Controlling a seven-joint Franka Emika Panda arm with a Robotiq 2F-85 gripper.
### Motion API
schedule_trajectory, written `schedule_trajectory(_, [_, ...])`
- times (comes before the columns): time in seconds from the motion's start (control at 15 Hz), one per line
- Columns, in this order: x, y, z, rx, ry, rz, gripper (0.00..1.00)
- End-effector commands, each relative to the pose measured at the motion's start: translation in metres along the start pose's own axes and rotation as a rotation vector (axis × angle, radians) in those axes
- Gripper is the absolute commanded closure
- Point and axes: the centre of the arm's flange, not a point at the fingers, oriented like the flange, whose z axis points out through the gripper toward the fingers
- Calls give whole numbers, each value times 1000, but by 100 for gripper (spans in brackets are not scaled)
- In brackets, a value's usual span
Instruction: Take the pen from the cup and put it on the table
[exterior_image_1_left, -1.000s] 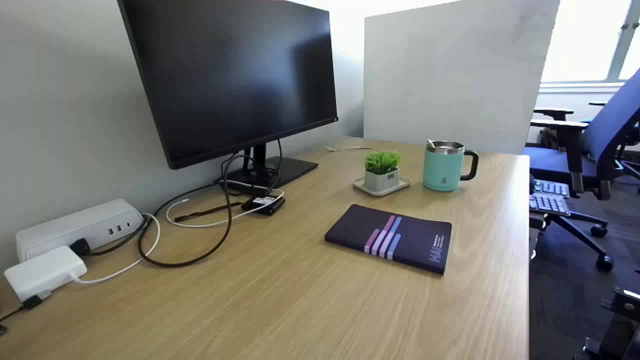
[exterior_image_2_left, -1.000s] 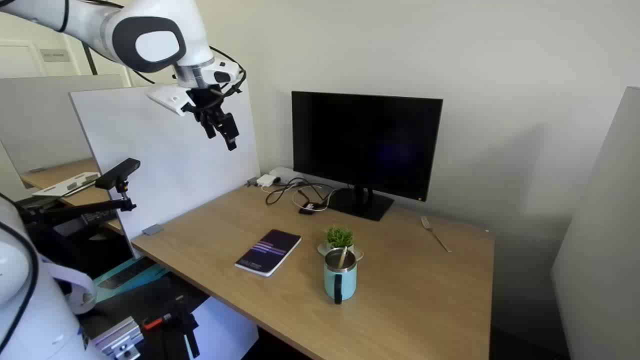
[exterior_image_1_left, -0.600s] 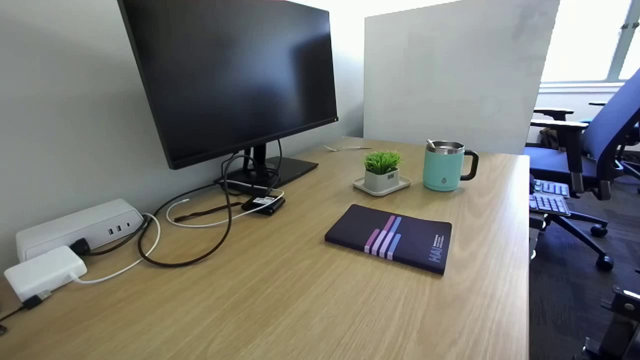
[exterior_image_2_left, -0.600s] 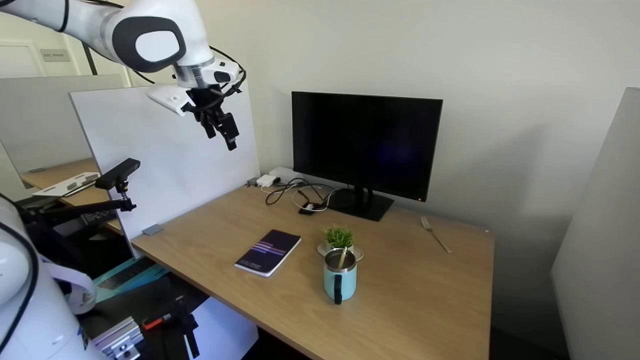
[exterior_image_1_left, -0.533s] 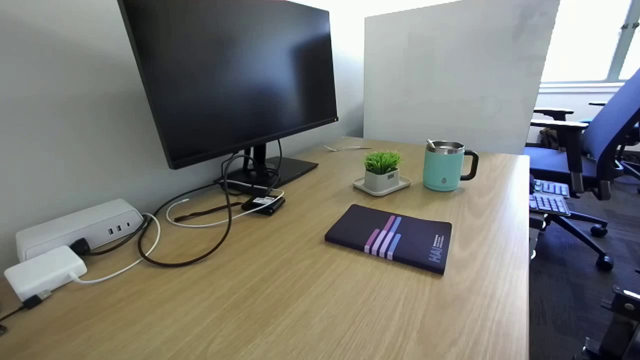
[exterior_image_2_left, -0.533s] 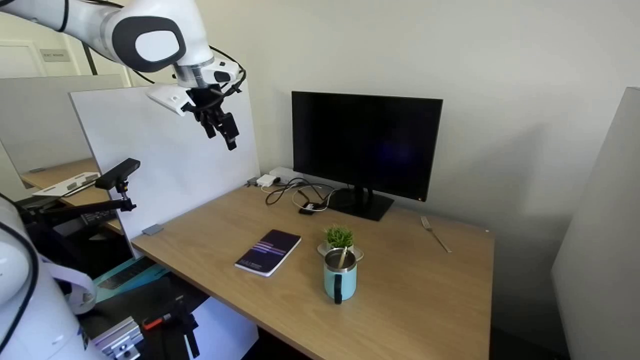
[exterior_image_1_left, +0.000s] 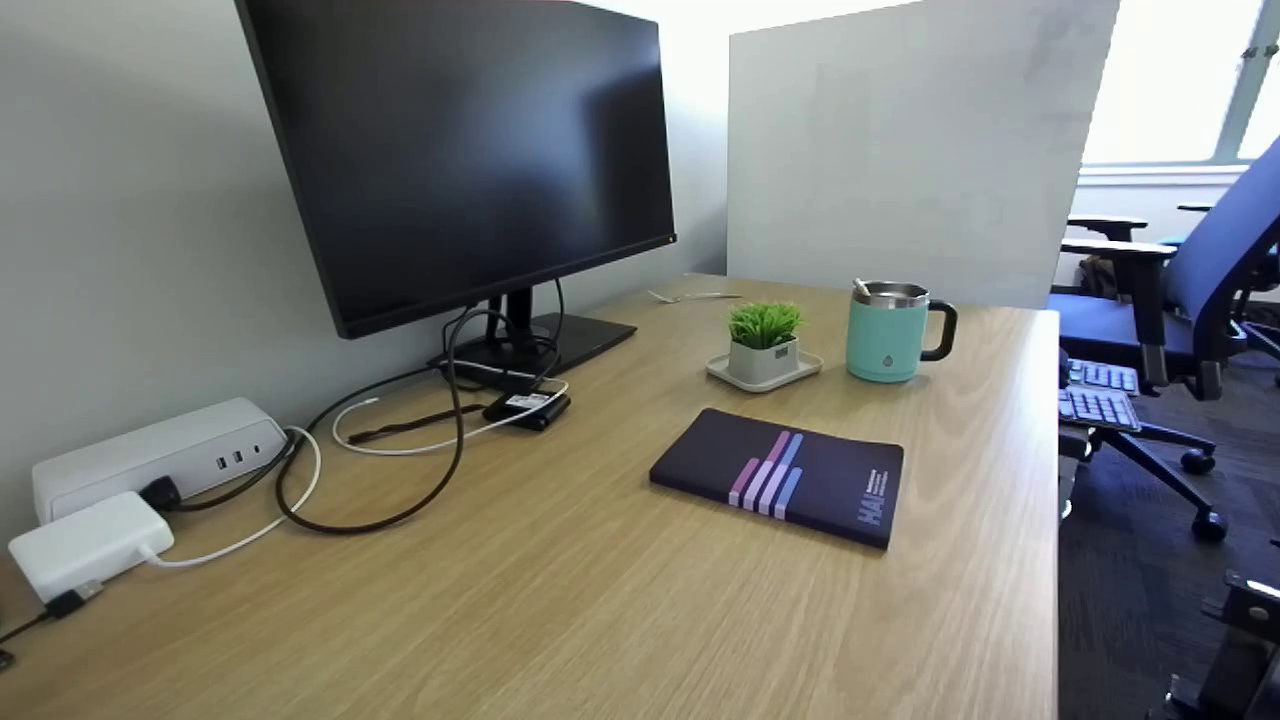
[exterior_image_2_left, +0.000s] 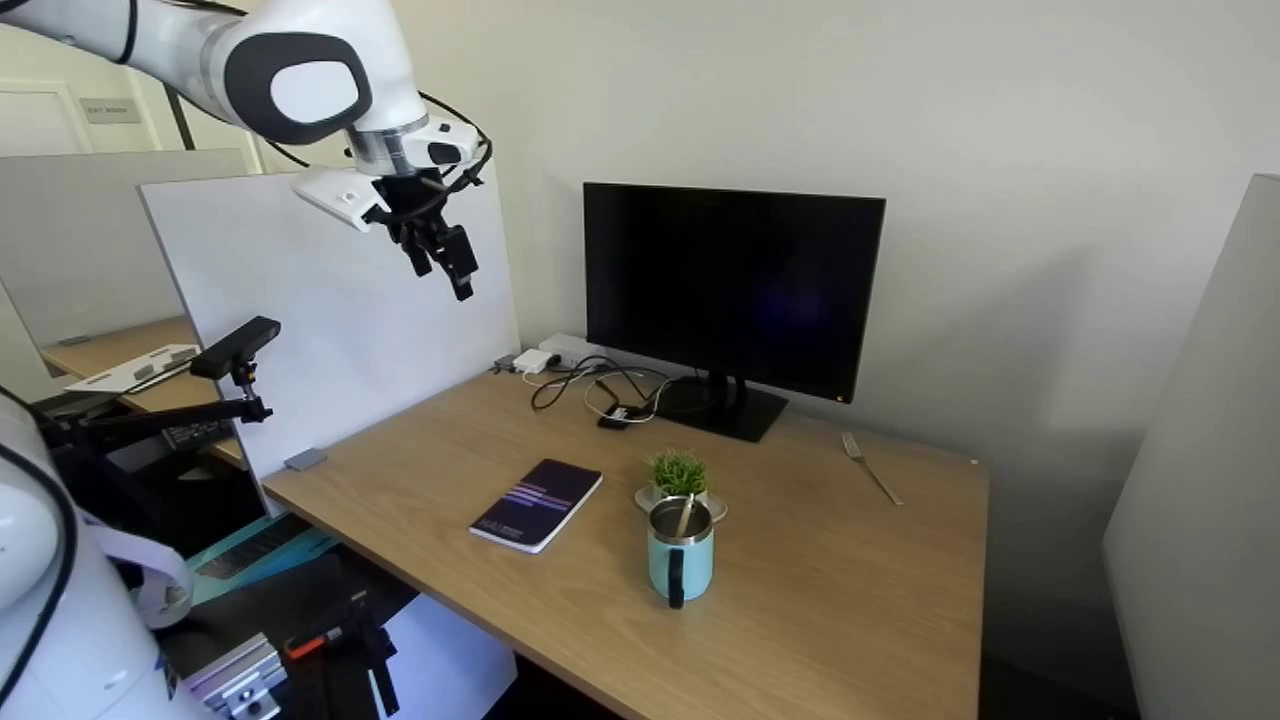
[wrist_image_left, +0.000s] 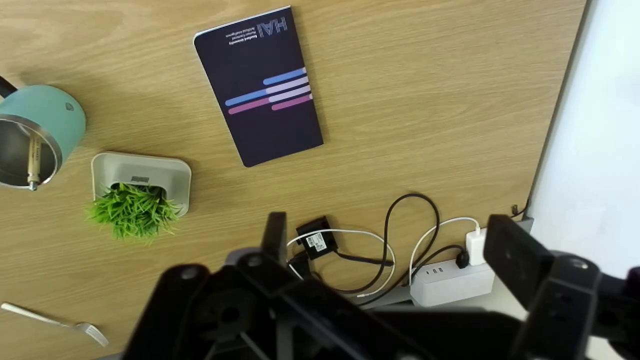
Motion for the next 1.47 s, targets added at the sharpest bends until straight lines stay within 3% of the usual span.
schedule_trajectory(0.0, [1, 1, 2, 0, -5, -12, 0])
schedule_trajectory(0.67, [14, 59, 35, -8, 24, -94, 0])
schedule_trajectory(1.4, [9, 179, 55, -90, 96, 54, 0])
